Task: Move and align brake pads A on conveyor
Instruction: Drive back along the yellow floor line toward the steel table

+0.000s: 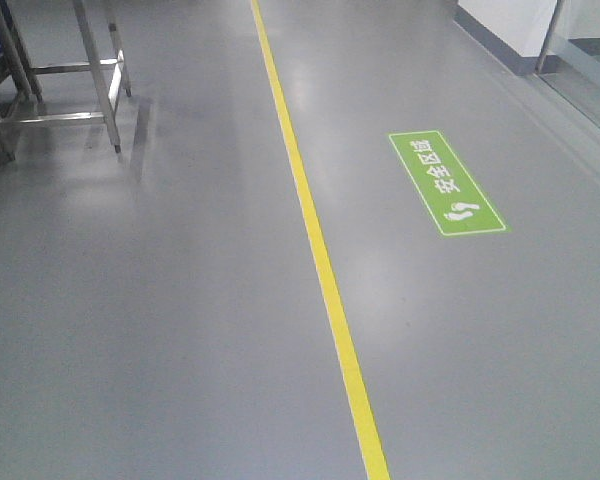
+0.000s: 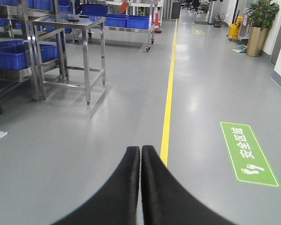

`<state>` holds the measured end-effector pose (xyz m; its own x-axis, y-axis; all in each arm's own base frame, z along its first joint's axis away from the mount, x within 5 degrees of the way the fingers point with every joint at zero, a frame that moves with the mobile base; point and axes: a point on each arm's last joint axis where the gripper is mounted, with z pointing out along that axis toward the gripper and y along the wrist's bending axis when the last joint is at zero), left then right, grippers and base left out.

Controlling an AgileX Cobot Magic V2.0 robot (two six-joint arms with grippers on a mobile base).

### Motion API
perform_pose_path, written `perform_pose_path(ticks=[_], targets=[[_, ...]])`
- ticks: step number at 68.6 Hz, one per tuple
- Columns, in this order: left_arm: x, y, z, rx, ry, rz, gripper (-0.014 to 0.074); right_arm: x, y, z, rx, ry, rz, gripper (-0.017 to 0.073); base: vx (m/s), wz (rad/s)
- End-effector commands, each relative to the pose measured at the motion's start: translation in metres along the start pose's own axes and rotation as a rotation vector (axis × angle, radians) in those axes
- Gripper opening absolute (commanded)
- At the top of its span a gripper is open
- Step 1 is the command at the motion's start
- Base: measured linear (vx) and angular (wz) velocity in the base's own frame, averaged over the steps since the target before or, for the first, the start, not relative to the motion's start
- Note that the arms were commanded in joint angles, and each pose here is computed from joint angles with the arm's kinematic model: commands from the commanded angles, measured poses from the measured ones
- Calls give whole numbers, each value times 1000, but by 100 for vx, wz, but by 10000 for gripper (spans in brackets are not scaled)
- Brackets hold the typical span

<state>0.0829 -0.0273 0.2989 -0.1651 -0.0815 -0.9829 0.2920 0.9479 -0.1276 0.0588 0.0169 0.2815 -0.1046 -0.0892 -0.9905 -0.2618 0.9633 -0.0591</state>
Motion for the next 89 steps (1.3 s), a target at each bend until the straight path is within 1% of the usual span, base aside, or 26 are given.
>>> perform_pose_path(ticks=[1, 45, 89], targets=[[-14, -1, -1, 3, -91, -7, -6, -14, -2, -1, 17, -84, -6, -6, 57, 1], [-14, -1, -1, 3, -91, -7, -6, -14, -2, -1, 17, -84, -6, -6, 60, 3], [-14, -1, -1, 3, -91, -7, -6, -14, -2, -1, 16, -83, -6, -6, 60, -3]])
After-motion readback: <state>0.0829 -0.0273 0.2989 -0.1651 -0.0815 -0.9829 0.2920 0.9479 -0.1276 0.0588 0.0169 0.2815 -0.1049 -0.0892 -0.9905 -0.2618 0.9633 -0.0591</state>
